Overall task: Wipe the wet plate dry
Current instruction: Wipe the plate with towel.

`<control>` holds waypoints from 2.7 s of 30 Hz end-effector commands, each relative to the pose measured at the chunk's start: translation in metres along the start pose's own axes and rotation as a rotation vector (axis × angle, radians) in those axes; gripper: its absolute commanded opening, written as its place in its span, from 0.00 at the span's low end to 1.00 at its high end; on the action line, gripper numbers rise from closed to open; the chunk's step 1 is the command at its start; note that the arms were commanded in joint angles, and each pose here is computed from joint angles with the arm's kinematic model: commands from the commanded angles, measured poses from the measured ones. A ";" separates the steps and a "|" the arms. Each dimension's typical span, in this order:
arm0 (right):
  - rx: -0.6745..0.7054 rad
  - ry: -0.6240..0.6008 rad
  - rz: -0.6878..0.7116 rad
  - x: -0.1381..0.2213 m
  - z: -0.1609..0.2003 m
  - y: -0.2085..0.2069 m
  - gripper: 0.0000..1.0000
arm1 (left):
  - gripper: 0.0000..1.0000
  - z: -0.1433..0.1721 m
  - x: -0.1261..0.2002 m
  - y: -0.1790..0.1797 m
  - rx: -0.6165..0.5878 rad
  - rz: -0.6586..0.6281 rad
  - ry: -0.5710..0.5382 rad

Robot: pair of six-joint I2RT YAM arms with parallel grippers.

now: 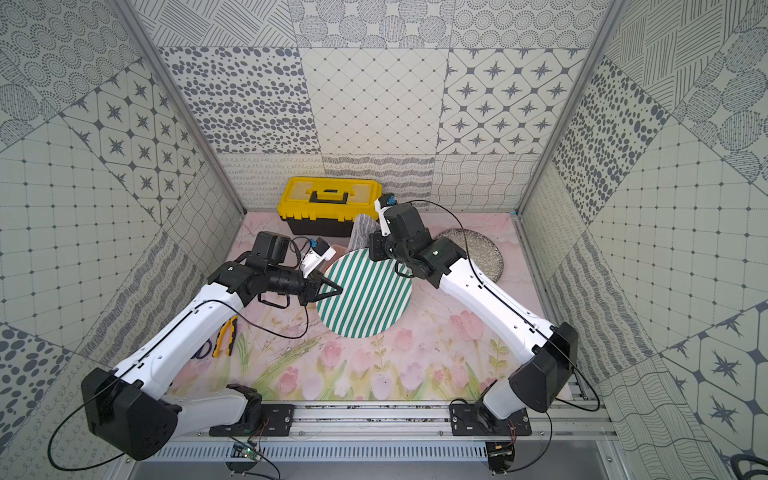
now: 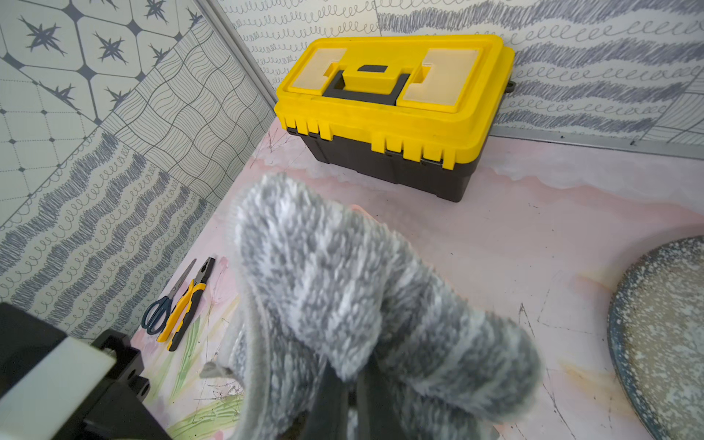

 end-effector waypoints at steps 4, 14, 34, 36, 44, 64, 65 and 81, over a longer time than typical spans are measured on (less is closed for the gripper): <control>-0.061 0.013 0.038 0.018 0.014 -0.025 0.00 | 0.00 -0.032 0.007 -0.012 -0.114 0.051 -0.115; -0.117 0.002 0.082 0.034 0.030 -0.053 0.00 | 0.00 -0.038 0.009 -0.014 -0.115 0.051 -0.127; -0.153 -0.029 0.111 0.050 0.060 -0.081 0.00 | 0.00 -0.061 0.028 -0.007 -0.015 0.104 -0.224; -0.152 -0.031 0.106 0.050 0.062 -0.081 0.00 | 0.00 -0.064 0.030 -0.005 -0.013 0.107 -0.240; -0.142 -0.046 0.059 0.049 0.070 -0.079 0.00 | 0.00 -0.069 0.033 0.005 0.059 0.110 -0.263; -0.098 -0.106 -0.052 0.049 0.100 -0.074 0.00 | 0.00 -0.079 0.030 0.017 0.207 0.126 -0.293; -0.093 -0.108 -0.054 0.049 0.101 -0.073 0.00 | 0.00 -0.079 0.030 0.018 0.215 0.127 -0.292; 0.054 -0.136 -0.012 0.042 0.119 -0.048 0.00 | 0.00 -0.083 0.027 0.020 0.324 0.184 -0.292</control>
Point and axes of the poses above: each gripper's point midway between its finger pads, its own x axis back along the fingers, its own y axis along the line the jaws close on, z = x × y, the point moved 3 cm from there along x, back along the fingers, and after that the axes turned 1 degree about x, right-handed, at the moved point
